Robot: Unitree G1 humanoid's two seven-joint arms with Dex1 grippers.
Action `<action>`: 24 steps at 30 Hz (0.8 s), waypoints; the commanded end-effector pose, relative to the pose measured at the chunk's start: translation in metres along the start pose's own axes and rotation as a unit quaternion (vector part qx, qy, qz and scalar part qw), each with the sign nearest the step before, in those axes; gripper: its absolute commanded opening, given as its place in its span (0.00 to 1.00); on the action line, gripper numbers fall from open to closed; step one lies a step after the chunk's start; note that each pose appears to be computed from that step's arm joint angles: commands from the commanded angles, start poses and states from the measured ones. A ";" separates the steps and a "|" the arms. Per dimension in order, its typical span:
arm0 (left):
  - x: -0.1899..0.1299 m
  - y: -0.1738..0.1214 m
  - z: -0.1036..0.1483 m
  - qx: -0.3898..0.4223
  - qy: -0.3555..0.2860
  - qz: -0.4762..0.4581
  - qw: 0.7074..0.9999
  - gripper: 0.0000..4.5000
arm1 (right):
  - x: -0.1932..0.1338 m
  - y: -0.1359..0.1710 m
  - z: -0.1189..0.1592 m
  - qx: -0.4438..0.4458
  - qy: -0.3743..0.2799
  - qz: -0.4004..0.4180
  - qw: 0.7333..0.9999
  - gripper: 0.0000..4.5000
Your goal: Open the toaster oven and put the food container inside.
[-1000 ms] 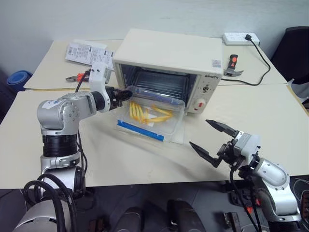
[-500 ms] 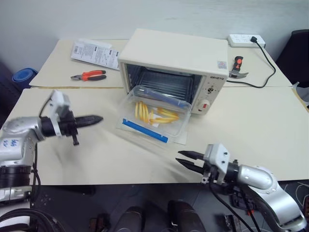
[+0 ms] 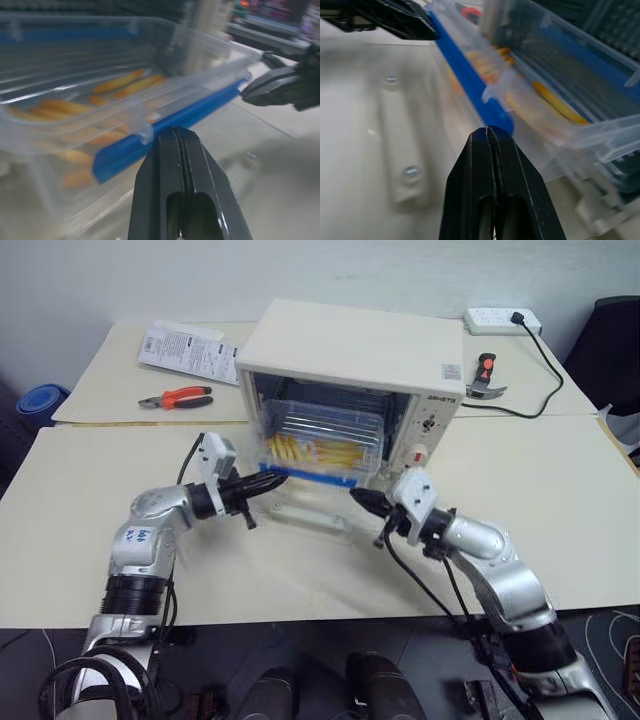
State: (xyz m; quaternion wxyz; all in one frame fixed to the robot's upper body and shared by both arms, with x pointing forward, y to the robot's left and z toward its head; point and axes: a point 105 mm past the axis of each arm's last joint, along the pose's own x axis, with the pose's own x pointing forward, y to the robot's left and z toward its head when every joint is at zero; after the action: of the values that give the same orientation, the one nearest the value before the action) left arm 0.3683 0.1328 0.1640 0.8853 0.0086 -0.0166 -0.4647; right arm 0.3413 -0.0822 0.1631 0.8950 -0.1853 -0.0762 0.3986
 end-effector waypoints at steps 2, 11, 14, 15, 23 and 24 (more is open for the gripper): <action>0.010 0.017 0.015 0.033 -0.035 0.052 0.997 0.00 | 0.014 -0.024 0.004 -0.013 -0.017 -0.052 0.998 0.01; 0.022 0.034 0.023 0.049 -0.069 0.096 0.992 0.00 | 0.032 -0.035 0.013 0.006 -0.055 -0.088 0.995 0.01; 0.003 0.022 0.026 0.047 -0.069 0.040 0.996 0.00 | 0.019 -0.018 0.026 0.026 -0.083 -0.028 0.996 0.01; -0.012 0.019 0.027 0.046 -0.065 0.022 0.997 0.04 | 0.008 -0.018 0.029 0.025 -0.086 -0.022 0.996 0.00; -0.119 -0.004 0.031 0.102 0.009 -0.078 0.992 0.53 | -0.065 -0.017 -0.019 0.019 0.027 0.038 0.999 0.00; -0.130 -0.008 0.033 0.099 0.020 -0.096 0.990 0.60 | -0.072 -0.015 -0.035 0.013 0.056 0.050 0.997 0.00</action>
State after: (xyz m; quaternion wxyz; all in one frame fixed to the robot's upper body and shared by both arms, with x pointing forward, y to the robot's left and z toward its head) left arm 0.3032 0.2291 0.1754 0.8547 0.0899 -0.0193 -0.5110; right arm 0.3159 -0.1409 0.1504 0.8853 -0.1783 -0.0342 0.4282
